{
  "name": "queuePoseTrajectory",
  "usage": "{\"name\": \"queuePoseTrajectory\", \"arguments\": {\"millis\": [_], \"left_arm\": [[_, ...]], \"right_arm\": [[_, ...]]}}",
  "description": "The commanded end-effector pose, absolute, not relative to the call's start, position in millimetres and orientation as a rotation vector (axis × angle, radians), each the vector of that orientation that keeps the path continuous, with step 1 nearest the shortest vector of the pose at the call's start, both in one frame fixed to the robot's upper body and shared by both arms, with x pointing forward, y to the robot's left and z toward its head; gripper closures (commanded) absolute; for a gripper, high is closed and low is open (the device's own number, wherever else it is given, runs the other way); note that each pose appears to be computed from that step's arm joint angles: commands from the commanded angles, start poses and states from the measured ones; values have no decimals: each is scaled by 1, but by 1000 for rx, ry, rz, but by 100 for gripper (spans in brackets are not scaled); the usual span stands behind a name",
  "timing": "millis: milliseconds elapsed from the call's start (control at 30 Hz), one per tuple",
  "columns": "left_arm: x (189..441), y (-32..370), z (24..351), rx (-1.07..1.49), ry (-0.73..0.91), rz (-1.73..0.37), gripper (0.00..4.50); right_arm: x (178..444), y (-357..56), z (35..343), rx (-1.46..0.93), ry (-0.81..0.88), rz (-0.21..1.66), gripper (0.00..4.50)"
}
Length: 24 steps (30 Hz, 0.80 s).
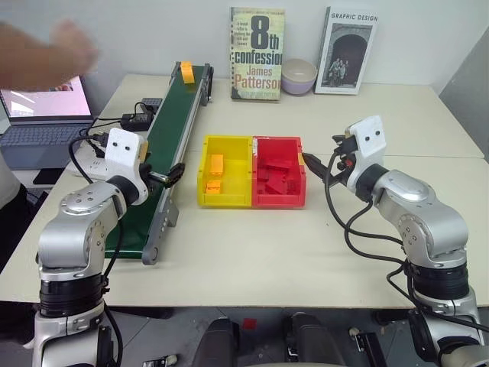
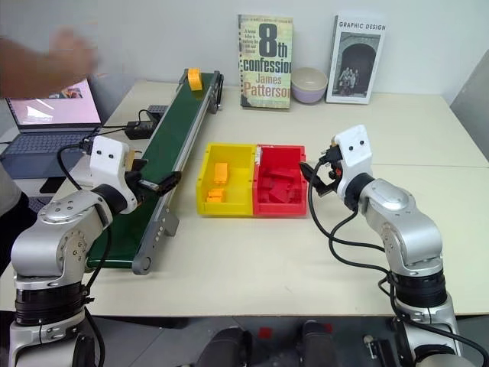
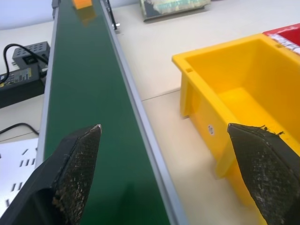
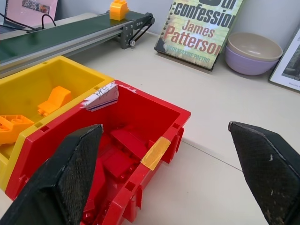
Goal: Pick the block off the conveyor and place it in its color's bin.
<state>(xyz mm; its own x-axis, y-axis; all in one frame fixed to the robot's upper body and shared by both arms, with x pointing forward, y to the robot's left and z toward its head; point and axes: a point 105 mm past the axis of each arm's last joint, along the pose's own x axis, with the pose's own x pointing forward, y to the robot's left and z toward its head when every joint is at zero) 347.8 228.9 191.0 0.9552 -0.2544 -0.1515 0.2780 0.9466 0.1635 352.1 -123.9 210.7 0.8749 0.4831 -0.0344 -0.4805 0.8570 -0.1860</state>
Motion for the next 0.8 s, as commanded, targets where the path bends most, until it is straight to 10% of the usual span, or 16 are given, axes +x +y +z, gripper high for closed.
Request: {"name": "queuePoseTrajectory", "arguments": {"millis": [33, 800], "left_arm": [[342, 241, 210, 169, 59, -201, 1], [343, 257, 196, 63, 37, 6, 1]], "right_arm": [[349, -124, 228, -197, -79, 512, 0], [292, -73, 239, -241, -102, 1203, 0]]}}
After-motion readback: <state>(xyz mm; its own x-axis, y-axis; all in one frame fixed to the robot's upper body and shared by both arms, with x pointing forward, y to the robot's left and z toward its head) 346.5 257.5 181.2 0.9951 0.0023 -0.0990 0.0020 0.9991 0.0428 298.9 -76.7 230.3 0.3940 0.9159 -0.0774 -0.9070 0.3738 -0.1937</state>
